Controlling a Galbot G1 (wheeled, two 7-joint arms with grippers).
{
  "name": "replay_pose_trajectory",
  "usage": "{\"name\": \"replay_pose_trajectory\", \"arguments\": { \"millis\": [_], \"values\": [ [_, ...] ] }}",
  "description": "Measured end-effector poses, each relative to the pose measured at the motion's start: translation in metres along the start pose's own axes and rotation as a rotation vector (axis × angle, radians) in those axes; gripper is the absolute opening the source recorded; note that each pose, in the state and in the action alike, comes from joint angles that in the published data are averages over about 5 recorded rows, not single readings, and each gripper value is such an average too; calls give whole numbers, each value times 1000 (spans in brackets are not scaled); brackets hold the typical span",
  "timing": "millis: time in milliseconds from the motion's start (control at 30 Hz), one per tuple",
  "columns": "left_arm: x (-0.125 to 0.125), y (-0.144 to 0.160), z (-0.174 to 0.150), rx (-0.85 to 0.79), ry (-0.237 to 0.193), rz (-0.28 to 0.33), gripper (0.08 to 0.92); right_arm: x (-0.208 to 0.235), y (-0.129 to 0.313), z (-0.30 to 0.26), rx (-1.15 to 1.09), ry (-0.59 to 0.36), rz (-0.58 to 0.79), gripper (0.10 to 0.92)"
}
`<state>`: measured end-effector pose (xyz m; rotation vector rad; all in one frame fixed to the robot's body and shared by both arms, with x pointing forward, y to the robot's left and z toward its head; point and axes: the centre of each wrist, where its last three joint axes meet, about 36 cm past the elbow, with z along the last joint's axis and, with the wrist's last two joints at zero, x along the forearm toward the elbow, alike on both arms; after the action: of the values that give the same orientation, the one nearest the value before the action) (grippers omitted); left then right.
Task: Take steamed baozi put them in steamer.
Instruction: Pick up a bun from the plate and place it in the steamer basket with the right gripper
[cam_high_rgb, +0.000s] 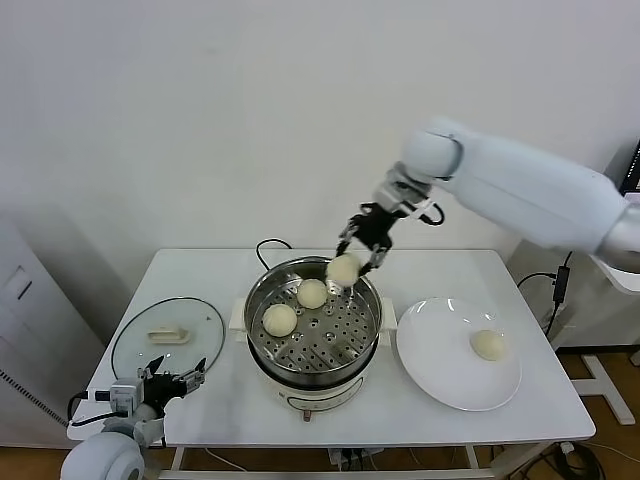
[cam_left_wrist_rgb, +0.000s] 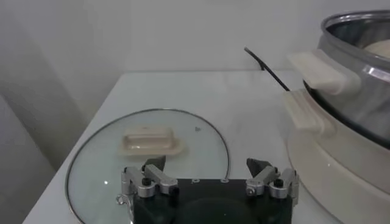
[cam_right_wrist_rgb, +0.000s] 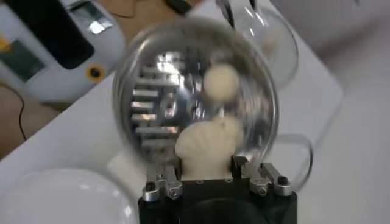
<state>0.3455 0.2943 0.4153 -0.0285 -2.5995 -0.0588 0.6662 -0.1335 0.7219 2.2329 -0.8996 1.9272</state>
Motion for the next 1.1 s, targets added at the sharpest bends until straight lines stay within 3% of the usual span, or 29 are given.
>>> {"name": "replay_pose_trajectory", "arguments": {
  "millis": [567, 1100],
  "values": [
    [1, 3, 2, 1, 1, -6, 823, -84, -27, -59, 451, -38, -159, 501],
    [-1, 6, 3, 3, 5, -10, 823, -139, -22, -66, 619, -21, -208, 501]
  ]
}}
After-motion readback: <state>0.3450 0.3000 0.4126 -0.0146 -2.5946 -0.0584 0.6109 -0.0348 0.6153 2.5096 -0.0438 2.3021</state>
